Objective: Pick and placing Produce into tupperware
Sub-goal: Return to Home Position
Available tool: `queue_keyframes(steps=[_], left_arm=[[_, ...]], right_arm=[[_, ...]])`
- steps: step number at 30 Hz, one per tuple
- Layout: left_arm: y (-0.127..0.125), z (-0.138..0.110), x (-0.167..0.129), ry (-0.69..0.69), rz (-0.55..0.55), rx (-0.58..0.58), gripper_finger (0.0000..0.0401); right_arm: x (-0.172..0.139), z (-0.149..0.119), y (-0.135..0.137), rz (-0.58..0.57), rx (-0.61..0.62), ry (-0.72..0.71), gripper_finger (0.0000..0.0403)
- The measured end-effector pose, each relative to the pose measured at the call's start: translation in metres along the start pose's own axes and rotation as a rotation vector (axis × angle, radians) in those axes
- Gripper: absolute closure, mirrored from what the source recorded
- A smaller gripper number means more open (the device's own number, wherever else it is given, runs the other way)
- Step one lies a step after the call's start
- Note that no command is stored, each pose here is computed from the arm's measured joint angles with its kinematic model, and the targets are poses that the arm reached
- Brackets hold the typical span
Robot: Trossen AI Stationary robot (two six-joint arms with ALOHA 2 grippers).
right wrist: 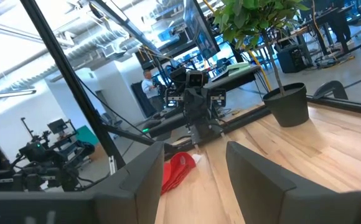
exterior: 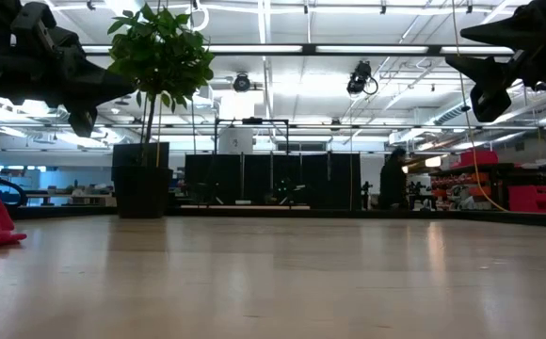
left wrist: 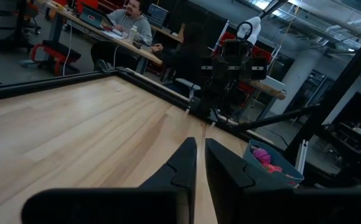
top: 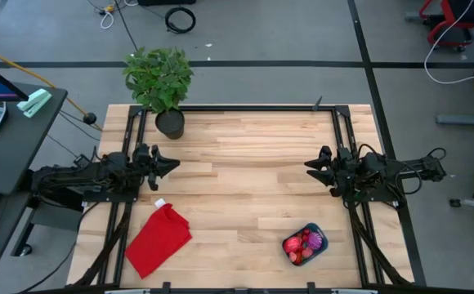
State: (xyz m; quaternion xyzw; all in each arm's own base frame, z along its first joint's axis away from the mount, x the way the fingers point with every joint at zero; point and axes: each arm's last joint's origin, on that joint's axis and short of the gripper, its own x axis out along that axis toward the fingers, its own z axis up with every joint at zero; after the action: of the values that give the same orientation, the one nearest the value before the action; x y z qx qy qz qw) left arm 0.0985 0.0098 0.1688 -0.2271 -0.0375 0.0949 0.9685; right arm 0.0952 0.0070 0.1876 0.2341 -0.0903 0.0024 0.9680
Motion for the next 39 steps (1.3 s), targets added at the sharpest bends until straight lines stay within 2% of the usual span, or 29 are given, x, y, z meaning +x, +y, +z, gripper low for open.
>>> queue_keyframes(steps=[9, 19, 30, 39], left_arm=[[0.0001, -0.0001, 0.0000, 0.000, 0.000, -0.001, 0.0373], [0.0001, -0.0001, 0.0000, 0.000, 0.000, 0.000, 0.0361], [0.0001, -0.0002, 0.0000, 0.000, 0.001, 0.000, 0.0373], [0.0001, -0.0002, 0.0000, 0.000, 0.001, 0.000, 0.0361]], right_arm=[[0.0000, 0.0000, 0.0000, 0.000, 0.000, 0.000, 0.0220], [0.0000, 0.0000, 0.0000, 0.000, 0.000, 0.000, 0.0220], [0.0000, 0.0000, 0.0000, 0.000, 0.000, 0.000, 0.0220], [0.0000, 0.0000, 0.0000, 0.001, 0.000, 0.000, 0.0220]])
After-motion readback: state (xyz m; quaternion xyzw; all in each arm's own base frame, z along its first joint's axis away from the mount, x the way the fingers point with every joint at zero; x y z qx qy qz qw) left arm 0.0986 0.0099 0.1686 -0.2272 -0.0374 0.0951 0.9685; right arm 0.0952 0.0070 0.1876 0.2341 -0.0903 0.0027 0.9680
